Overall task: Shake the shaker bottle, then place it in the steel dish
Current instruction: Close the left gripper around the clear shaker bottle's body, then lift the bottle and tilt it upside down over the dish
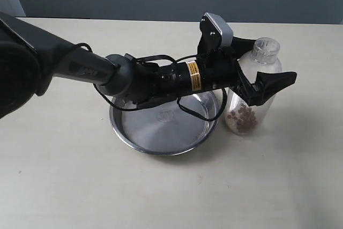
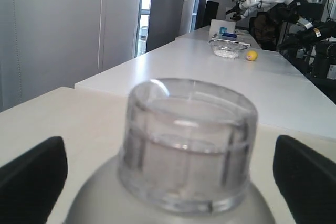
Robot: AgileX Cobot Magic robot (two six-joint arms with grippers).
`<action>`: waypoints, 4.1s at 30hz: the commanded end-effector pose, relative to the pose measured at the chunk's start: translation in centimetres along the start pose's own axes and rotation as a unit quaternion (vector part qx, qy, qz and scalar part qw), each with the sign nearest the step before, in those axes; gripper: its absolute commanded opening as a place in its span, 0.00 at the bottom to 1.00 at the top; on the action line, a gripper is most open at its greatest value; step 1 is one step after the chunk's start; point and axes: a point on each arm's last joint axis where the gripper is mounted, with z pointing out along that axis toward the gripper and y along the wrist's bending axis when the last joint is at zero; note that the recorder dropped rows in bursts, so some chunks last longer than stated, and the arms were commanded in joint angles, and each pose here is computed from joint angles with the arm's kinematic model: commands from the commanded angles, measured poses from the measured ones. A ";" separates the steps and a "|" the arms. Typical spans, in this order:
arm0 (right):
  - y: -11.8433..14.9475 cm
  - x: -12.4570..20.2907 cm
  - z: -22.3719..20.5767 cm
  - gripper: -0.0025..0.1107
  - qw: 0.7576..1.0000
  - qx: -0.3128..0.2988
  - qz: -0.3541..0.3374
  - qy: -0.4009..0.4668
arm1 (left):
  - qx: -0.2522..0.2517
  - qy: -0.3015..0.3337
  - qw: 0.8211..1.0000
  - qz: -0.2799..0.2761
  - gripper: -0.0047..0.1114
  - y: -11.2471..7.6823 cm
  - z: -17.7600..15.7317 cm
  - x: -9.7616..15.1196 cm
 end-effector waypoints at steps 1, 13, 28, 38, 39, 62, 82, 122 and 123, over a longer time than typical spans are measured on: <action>0.0 0.0 0.0 0.02 1.000 -0.001 -0.003 -0.006 | -0.004 0.002 1.000 -0.026 0.95 0.3 0.1 1.3; 0.0 0.0 0.0 0.02 1.000 -0.001 -0.003 -0.006 | -0.006 0.008 0.999 -0.030 0.95 0.6 -0.1 3.3; 0.0 0.0 0.0 0.02 1.000 -0.001 -0.003 -0.006 | -0.016 0.044 0.998 -0.036 0.95 0.9 -0.4 5.6; 0.0 0.0 0.0 0.02 1.000 -0.001 -0.003 -0.006 | -0.027 0.069 0.997 -0.034 0.95 1.1 -0.4 6.0; 0.0 0.0 0.0 0.02 1.000 -0.001 -0.003 -0.006 | -0.029 0.068 0.997 -0.035 0.94 1.1 -0.4 6.0; 0.0 0.0 0.0 0.02 1.000 -0.001 -0.003 -0.006 | -0.038 0.078 0.995 -0.044 0.05 1.3 -0.5 6.2; 0.0 0.0 0.0 0.02 1.000 -0.001 -0.003 -0.006 | -0.039 0.121 0.991 -0.050 0.05 1.2 -0.6 6.6; 0.0 0.0 0.0 0.02 1.000 -0.001 -0.003 -0.006 | -0.272 0.130 0.953 0.038 0.04 0.0 -8.4 -11.2; 0.0 0.0 0.0 0.02 1.000 -0.001 -0.003 -0.006 | -0.242 0.101 0.959 0.107 0.04 -1.3 -8.0 -14.2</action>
